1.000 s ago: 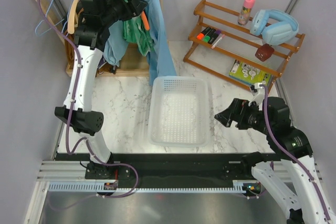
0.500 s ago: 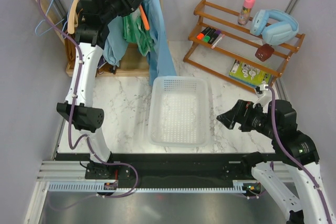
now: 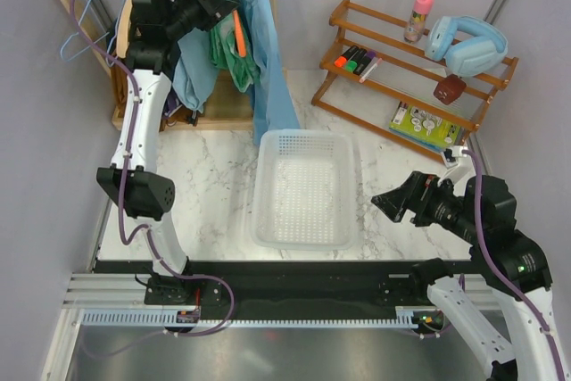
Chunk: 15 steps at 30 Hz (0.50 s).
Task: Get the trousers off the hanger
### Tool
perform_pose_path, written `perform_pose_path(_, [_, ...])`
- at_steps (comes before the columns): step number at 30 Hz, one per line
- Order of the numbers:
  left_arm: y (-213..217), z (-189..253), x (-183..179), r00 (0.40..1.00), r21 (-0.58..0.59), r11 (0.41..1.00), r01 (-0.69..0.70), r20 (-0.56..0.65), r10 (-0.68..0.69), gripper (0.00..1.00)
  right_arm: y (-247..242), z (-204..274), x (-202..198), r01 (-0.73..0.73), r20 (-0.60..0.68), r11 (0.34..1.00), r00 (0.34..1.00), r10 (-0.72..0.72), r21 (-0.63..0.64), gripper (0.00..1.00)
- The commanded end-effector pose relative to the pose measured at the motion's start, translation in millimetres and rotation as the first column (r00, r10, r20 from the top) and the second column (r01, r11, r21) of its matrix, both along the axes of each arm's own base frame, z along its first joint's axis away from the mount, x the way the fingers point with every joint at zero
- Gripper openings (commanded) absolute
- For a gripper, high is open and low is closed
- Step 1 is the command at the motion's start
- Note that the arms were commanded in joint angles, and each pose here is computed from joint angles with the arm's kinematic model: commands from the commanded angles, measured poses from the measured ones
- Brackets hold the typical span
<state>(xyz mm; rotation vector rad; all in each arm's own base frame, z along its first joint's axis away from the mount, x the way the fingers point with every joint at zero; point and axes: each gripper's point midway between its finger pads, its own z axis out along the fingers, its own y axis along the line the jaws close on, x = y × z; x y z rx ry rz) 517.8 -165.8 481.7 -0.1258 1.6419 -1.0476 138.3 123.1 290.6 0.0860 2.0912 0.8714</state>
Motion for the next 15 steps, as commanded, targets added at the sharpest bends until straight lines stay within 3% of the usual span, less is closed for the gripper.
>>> perform_pose_path(1, [-3.3, 57.7, -29.9, 0.979, -0.003, 0.998, 0.065, 0.196, -0.063, 0.02, -0.8, 3.9, -1.9, 0.008, 0.003, 1.0, 1.0, -0.008, 0.01, 0.98])
perform_pose_path(15, [-7.1, 81.1, -65.4, 0.954, -0.008, 0.982, 0.188, 0.24, -0.18, 0.02, 0.0, -2.1, 0.2, 0.011, -0.016, 1.0, 1.0, -0.01, 0.009, 0.98])
